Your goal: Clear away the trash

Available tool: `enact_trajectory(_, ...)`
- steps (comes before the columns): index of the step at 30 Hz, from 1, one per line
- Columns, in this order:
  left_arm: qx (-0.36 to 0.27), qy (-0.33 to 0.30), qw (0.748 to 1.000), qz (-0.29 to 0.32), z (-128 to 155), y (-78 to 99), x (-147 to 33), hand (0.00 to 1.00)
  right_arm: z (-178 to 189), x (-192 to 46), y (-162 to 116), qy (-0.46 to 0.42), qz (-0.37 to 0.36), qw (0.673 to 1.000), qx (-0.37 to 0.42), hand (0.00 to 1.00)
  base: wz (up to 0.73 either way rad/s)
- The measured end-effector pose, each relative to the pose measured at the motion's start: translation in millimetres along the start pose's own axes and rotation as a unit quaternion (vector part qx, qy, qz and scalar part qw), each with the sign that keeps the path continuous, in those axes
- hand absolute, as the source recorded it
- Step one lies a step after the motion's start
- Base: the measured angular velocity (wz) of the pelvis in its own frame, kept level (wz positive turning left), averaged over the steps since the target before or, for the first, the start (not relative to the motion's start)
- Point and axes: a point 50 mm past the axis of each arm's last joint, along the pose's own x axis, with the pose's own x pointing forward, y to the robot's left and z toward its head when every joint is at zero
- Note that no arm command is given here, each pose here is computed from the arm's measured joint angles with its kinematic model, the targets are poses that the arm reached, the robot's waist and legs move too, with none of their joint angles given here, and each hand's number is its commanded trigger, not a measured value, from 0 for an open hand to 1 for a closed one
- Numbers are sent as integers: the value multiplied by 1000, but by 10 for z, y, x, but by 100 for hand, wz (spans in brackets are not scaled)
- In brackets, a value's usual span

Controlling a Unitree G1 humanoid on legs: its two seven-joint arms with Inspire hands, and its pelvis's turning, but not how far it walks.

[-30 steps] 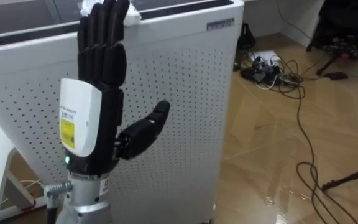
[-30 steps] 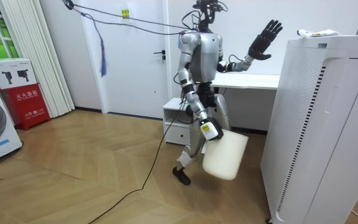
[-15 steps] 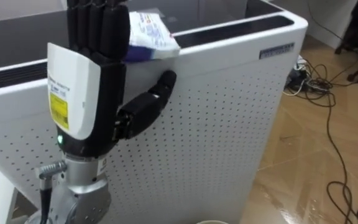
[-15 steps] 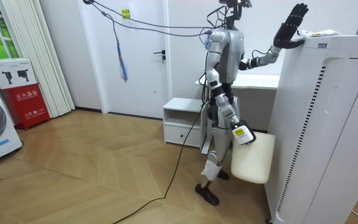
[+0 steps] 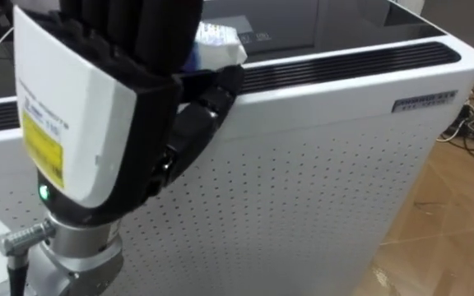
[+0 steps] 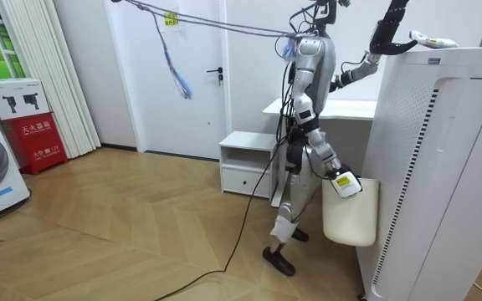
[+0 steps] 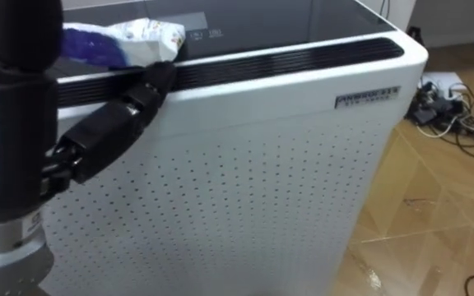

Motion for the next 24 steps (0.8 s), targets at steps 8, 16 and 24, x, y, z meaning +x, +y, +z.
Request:
enact_trajectory(8, 4, 9, 998, -68, 33, 20, -144, 100, -5, -5, -3, 2, 18, 1000, -8, 100, 2)
enact_trajectory(16, -7, 31, 995, -100, 43, 17, -240, 100, -9, -10, -19, 3, 19, 1000, -9, 100, 6)
enact_trajectory(24, -11, 41, 990, -137, 59, -5, -322, 100, 1, -14, -48, 1, 16, 1000, -12, 100, 0)
